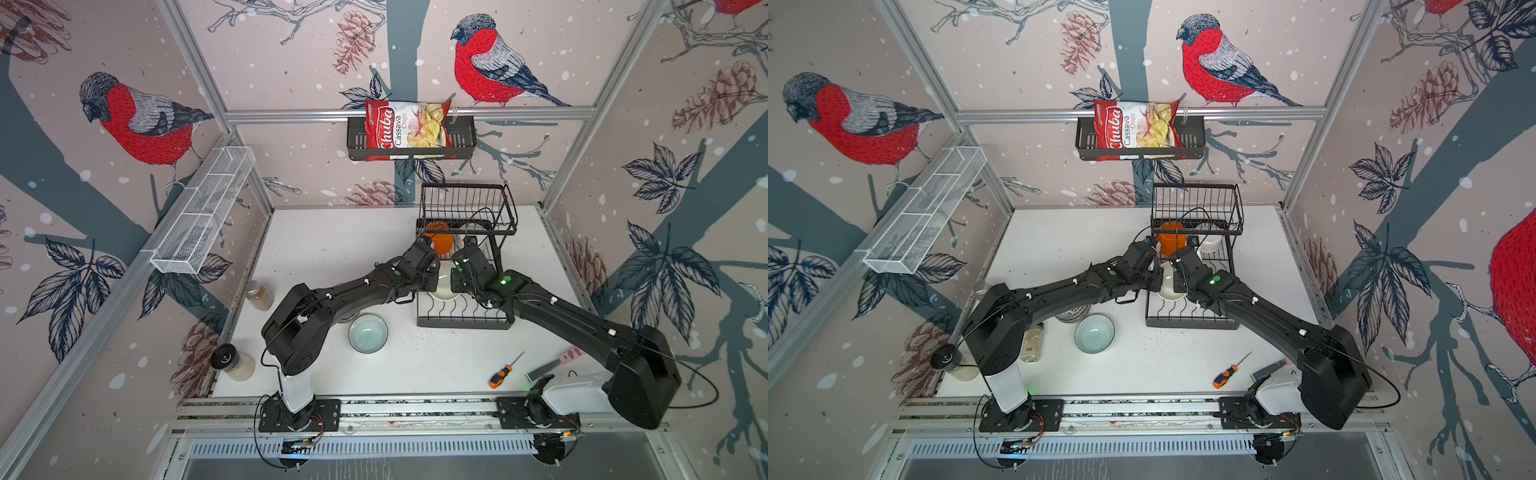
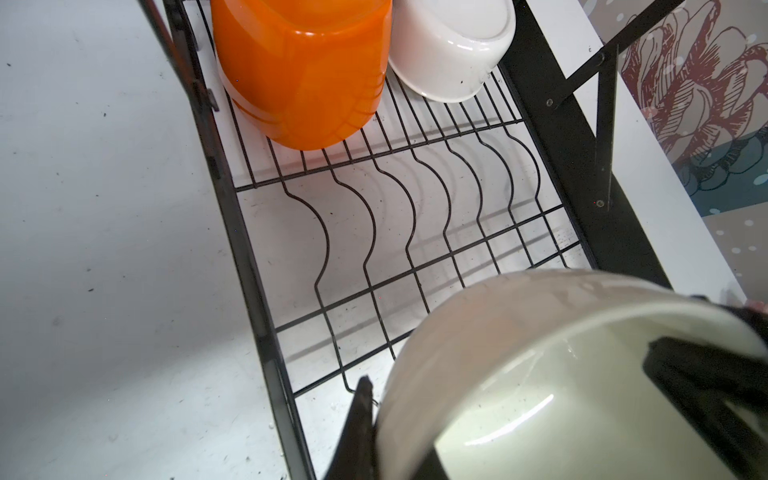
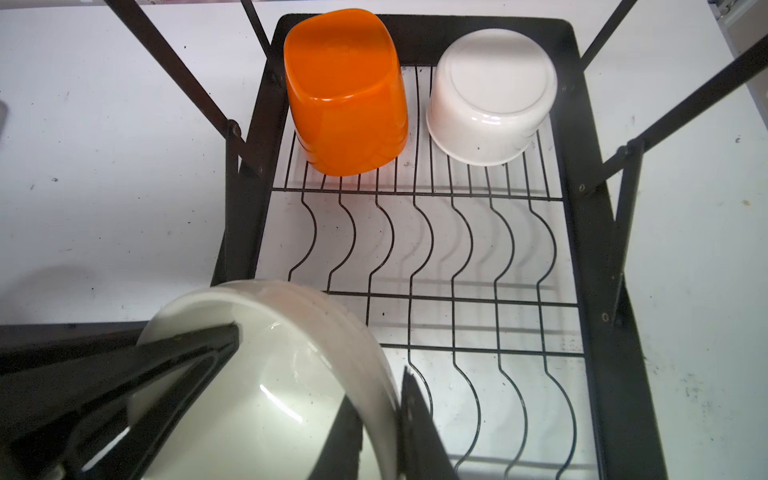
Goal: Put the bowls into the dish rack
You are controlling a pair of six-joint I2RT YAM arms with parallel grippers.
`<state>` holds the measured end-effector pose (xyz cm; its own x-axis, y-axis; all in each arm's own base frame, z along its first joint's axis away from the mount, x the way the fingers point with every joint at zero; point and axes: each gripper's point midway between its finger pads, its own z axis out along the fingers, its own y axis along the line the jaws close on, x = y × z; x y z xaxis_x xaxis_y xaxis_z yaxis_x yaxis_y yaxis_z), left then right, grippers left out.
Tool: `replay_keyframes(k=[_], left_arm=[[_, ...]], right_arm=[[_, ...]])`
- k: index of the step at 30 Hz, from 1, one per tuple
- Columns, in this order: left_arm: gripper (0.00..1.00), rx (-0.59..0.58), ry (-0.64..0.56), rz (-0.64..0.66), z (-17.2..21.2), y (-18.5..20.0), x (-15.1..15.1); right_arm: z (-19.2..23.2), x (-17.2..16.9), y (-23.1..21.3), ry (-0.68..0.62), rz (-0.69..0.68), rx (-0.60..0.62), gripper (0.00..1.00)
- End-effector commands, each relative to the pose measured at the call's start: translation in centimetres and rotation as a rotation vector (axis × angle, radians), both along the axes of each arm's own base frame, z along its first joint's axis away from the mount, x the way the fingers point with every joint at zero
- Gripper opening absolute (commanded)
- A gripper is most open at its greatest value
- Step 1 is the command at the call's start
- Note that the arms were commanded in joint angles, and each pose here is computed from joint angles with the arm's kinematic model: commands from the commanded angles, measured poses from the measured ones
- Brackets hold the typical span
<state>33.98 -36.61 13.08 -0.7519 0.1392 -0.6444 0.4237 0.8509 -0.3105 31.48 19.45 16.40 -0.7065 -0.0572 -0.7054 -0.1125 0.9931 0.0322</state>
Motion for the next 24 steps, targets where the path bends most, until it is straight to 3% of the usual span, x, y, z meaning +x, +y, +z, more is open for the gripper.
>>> replay_keyframes(k=[1, 4, 14, 18, 24], left_arm=[[0.00, -0.056, -0.009, -0.018, 1.2, -0.9, 0.1], [0.00, -0.056, -0.008, -0.021, 1.1, -0.9, 0.1], [0.00, -0.062, -0.008, -0.021, 1.0, -0.8, 0.1], [0.00, -0.062, -0.013, -0.022, 1.2, -0.8, 0.1], [0.00, -0.060, -0.018, -0.019, 1.3, -0.6, 0.0]], right_arm=[[0.7, 1.0, -0.6, -0.049, -0.072, 0.021, 0.08], [0.9, 1.1, -0.8, -0.059, -0.078, 0.007, 0.00], [0.9, 1.2, -1.6, -0.068, -0.085, -0.080, 0.00], [0.9, 1.2, -1.6, -0.061, -0.080, -0.107, 0.09], [0.9, 1.3, -2.0, -0.049, -0.088, -0.147, 0.10]])
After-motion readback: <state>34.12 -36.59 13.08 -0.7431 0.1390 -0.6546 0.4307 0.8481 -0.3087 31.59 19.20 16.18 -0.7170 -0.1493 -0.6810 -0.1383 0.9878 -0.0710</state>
